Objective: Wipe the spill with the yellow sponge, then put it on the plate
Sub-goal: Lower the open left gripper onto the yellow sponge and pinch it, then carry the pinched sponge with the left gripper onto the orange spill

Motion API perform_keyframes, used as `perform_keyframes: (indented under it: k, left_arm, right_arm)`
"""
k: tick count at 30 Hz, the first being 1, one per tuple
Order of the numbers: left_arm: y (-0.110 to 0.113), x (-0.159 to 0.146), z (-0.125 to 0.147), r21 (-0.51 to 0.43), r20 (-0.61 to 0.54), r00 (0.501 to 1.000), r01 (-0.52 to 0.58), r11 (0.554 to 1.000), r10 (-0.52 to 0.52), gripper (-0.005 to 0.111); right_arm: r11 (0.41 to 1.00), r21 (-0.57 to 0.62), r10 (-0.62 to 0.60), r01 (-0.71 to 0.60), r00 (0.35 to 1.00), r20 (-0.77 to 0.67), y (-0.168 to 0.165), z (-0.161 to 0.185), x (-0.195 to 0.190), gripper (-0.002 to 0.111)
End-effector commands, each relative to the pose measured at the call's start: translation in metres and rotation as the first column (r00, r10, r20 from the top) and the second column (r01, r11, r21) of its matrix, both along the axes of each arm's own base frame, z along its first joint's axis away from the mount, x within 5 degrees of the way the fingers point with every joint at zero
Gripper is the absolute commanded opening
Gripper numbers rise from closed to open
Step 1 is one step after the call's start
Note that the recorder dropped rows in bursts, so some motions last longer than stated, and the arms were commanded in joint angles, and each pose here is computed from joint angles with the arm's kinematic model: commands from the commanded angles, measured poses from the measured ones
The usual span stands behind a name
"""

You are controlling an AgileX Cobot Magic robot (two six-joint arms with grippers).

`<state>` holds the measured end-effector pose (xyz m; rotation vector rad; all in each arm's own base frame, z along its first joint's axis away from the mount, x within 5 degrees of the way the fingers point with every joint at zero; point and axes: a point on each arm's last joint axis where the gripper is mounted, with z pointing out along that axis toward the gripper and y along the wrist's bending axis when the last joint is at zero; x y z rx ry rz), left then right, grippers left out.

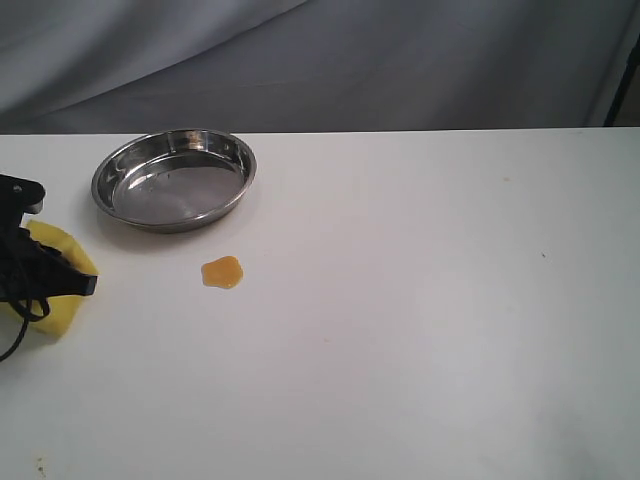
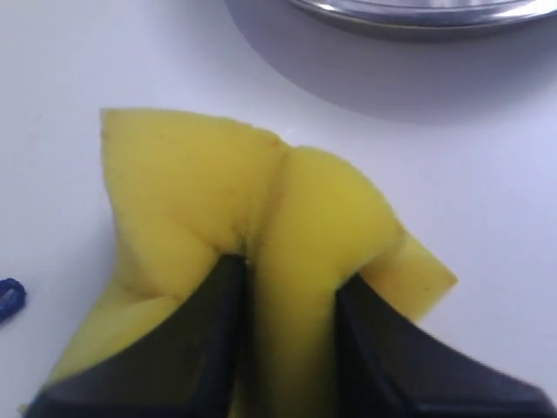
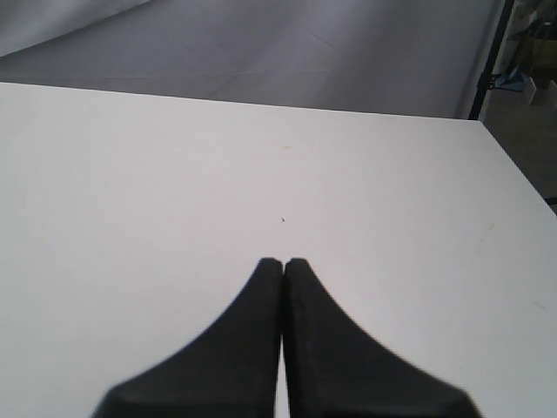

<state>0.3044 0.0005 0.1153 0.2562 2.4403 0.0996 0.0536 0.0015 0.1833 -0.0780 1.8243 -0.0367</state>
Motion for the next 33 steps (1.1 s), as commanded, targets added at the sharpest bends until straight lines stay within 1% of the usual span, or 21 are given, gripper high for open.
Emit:
perform_keyframes:
  k: [1, 7, 11, 12, 14, 17, 18, 19, 22, 24, 26, 30, 33]
  left_arm:
    - [0.0, -0.002, 0.004, -0.009, -0.012, 1.0, -0.011, 1.0, 0.011, 0.0]
    - [0.0, -0.006, 0.035, -0.015, 0.062, 0.998, -0.014, 1.0, 0.015, 0.0]
    - [0.0, -0.013, 0.057, -0.04, 0.094, 0.995, -0.035, 0.999, 0.039, 0.0]
    - [0.0, -0.017, 0.068, -0.057, 0.108, 0.993, -0.048, 0.997, 0.054, 0.0]
    - [-0.001, -0.024, 0.082, -0.061, 0.122, 0.991, -0.047, 0.997, 0.054, 0.0]
    - [-0.003, -0.035, 0.095, -0.062, 0.107, 0.993, -0.038, 0.997, 0.045, 0.0]
    - [-0.009, -0.039, 0.097, -0.063, 0.079, 0.997, -0.016, 0.998, 0.021, 0.0]
    - [-0.012, -0.041, 0.097, -0.056, 0.07, 0.998, 0.004, 0.998, 0.0, 0.0]
    - [-0.046, -0.047, 0.097, -0.056, 0.051, 0.99, 0.133, 0.99, -0.13, 0.0]
    - [-0.061, -0.049, 0.097, -0.049, 0.057, 0.98, 0.195, 0.979, -0.193, 0.0]
    - [-0.073, -0.052, 0.092, -0.048, 0.031, 0.97, 0.241, 0.969, -0.24, 0.0]
    - [-0.092, -0.055, 0.077, -0.048, -0.045, 0.95, 0.307, 0.951, -0.309, 0.0]
    - [-0.098, -0.051, 0.062, -0.046, -0.076, 0.944, 0.318, 0.947, -0.321, 0.0]
  right_arm:
    - [1.0, 0.002, 0.002, -0.002, 1.0, 0.001, 0.0, -0.001, 0.0, 0.0]
    - [1.0, 0.002, 0.002, -0.002, 1.0, 0.001, 0.0, -0.001, 0.0, 0.0]
    - [1.0, 0.002, 0.002, -0.002, 1.0, 0.001, 0.0, -0.001, 0.0, 0.0]
    - [1.0, 0.002, 0.002, -0.002, 1.0, 0.001, 0.0, -0.001, 0.0, 0.0]
    - [1.0, 0.002, 0.002, -0.002, 1.0, 0.001, 0.0, -0.001, 0.0, 0.0]
    - [1.0, 0.002, 0.002, -0.002, 1.0, 0.001, 0.0, -0.001, 0.0, 0.0]
    - [1.0, 0.002, 0.002, -0.002, 1.0, 0.001, 0.0, -0.001, 0.0, 0.0]
    - [1.0, 0.002, 0.002, -0.002, 1.0, 0.001, 0.0, -0.001, 0.0, 0.0]
    - [1.0, 0.002, 0.002, -0.002, 1.0, 0.001, 0.0, -0.001, 0.0, 0.0]
    - [1.0, 0.002, 0.002, -0.002, 1.0, 0.001, 0.0, -0.001, 0.0, 0.0]
    - [1.0, 0.002, 0.002, -0.002, 1.0, 0.001, 0.0, -0.001, 0.0, 0.0]
    - [1.0, 0.002, 0.002, -0.002, 1.0, 0.001, 0.0, -0.001, 0.0, 0.0]
    - [1.0, 0.002, 0.002, -0.002, 1.0, 0.001, 0.0, -0.001, 0.0, 0.0]
